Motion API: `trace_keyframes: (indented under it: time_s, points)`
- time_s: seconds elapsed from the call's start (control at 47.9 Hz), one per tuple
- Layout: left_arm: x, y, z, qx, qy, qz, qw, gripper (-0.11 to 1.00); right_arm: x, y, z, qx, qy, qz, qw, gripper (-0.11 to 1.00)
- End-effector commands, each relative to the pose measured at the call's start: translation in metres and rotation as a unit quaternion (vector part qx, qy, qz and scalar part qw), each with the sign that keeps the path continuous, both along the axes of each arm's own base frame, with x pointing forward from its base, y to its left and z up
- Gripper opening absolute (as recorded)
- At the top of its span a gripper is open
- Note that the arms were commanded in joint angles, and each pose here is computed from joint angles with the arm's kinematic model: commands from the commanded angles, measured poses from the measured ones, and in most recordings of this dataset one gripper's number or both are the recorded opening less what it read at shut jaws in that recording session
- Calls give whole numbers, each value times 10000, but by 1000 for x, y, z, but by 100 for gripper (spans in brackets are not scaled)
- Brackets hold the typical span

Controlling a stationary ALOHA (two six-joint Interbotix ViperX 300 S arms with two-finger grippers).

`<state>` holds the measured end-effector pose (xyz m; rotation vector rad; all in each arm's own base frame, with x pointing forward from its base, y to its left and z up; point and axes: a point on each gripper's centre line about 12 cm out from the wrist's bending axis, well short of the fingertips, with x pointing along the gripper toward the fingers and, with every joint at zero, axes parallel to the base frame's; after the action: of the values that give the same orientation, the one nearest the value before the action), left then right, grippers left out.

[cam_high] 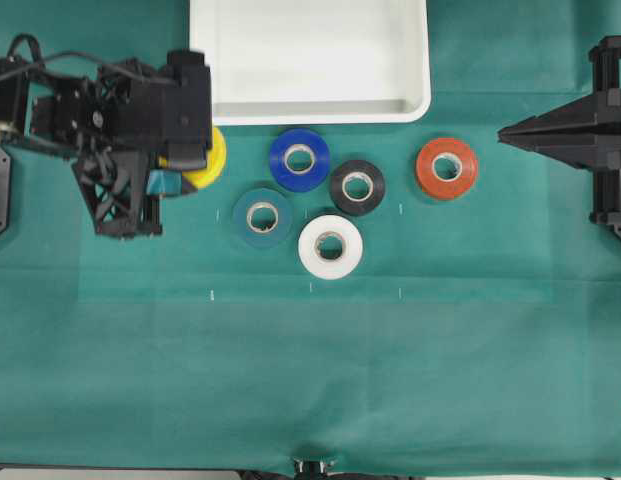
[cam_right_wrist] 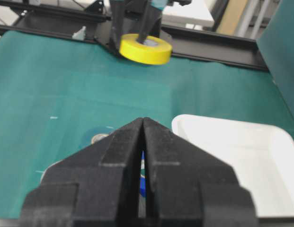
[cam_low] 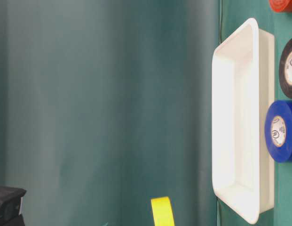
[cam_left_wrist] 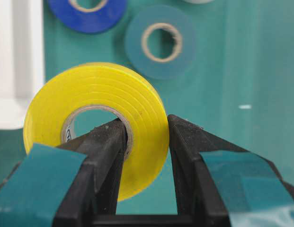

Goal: Pick up the tape from a random location and place it into the white case.
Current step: 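Carry the yellow roll forward and lower it into the white tray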

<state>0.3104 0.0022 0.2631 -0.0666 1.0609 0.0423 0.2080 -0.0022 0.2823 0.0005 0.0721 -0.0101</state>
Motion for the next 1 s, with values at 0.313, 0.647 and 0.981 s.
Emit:
trace_keyframes:
  time_s: [0.313,0.647,0.981]
  points:
    - [-9,68,15,279,-113,673,9973,24,3,0,10,-9,-84,0,10000,0]
    - [-23,106,15,393,27,1102,9931,24,2,0,9,-8,-38,-8,10000,0]
    - [-16,113,19,428,-42,1131,9926,24,3,0,12,7,-38,-9,10000,0]
